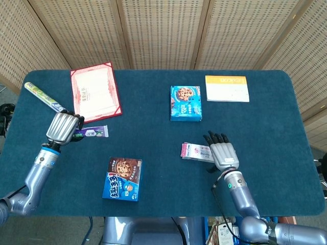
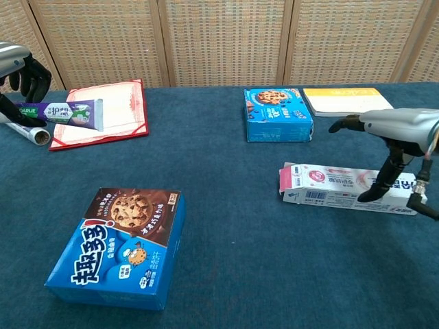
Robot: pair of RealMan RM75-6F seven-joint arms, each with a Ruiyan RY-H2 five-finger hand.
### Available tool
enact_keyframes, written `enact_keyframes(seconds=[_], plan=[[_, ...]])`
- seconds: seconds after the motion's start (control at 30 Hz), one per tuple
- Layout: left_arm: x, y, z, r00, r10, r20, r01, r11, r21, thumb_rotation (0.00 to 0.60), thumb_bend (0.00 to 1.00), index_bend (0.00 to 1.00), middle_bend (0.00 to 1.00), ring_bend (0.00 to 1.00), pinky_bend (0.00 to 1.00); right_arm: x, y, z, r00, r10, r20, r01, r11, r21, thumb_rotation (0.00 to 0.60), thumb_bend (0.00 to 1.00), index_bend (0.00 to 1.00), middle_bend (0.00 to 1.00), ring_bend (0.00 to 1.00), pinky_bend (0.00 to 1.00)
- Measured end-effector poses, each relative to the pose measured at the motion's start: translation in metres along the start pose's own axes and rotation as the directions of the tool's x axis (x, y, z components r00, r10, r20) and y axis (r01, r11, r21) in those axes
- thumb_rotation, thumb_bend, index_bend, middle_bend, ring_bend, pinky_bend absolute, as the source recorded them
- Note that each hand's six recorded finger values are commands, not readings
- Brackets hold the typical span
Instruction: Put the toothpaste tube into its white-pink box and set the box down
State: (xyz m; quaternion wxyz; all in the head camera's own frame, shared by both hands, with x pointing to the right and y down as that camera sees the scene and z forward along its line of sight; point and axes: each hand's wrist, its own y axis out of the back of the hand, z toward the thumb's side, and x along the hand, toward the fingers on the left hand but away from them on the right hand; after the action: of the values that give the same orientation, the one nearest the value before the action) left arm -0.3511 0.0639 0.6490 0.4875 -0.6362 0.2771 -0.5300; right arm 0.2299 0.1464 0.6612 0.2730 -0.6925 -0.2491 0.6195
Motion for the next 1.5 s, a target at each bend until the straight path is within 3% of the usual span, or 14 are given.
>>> enact_keyframes(seconds=[0.23,0.73,0.8,0.9,0.97,1.1,1.3,1.5], plan=[[0.0,0.002,-0.002,1.0,0.003,-0.003,-0.003,1.0,0.001,0.6,0.34,0.86,0.65,0.51,0.46,-0.014,-0.021,-0.007,0.999,0.042,0.031,-0.042,0.999,0.003,0.6,0.11,0.15,0.0,0.0,0.0],[0.0,0.006,0.001,1.0,0.016,0.005,-0.016,1.0,-0.002,0.6,0.34,0.86,0.65,0.51,0.46,-0.031,-0.038,-0.022,0.999,-0.015,0.047,0.016,0.999,-0.029,0.6,0.11,0.28,0.09,0.0,0.0],[0.0,0.006,0.001,1.0,0.016,0.005,-0.016,1.0,-0.002,0.6,0.34,0.86,0.65,0.51,0.46,-0.032,-0.041,-0.025,0.998,-0.017,0.053,0.018,0.999,-0.036,0.6,0.11,0.31,0.12,0.0,0.03],[0.0,0.006,0.0,1.0,0.015,0.001,-0.015,1.0,-0.001,0.6,0.34,0.86,0.65,0.51,0.46,-0.034,-0.043,-0.028,0.998,-0.022,0.057,0.024,0.999,-0.035,0.6,0.11,0.38,0.22,0.07,0.16],[-0.001,0.006,-0.001,1.0,0.014,-0.001,-0.014,1.0,-0.001,0.6,0.34,0.86,0.65,0.51,0.46,-0.035,-0.043,-0.03,0.998,-0.037,0.059,0.039,0.999,-0.031,0.6,0.11,0.44,0.31,0.18,0.29],[-0.001,0.005,-0.001,1.0,0.013,-0.002,-0.013,1.0,-0.006,0.6,0.34,0.86,0.65,0.51,0.46,-0.034,-0.041,-0.03,0.996,-0.067,0.058,0.07,0.996,-0.047,0.6,0.11,0.53,0.45,0.35,0.47],[-0.001,0.009,0.002,1.0,0.027,0.012,-0.027,0.999,-0.019,0.6,0.34,0.86,0.65,0.51,0.46,-0.031,-0.035,-0.025,0.992,-0.126,0.028,0.128,0.987,-0.094,0.6,0.11,0.57,0.51,0.41,0.53],[-0.001,0.017,0.005,0.999,0.038,0.024,-0.038,0.999,-0.037,0.6,0.34,0.86,0.65,0.51,0.46,-0.025,-0.028,-0.013,0.991,-0.136,-0.002,0.134,0.975,-0.175,0.6,0.11,0.58,0.52,0.42,0.54]])
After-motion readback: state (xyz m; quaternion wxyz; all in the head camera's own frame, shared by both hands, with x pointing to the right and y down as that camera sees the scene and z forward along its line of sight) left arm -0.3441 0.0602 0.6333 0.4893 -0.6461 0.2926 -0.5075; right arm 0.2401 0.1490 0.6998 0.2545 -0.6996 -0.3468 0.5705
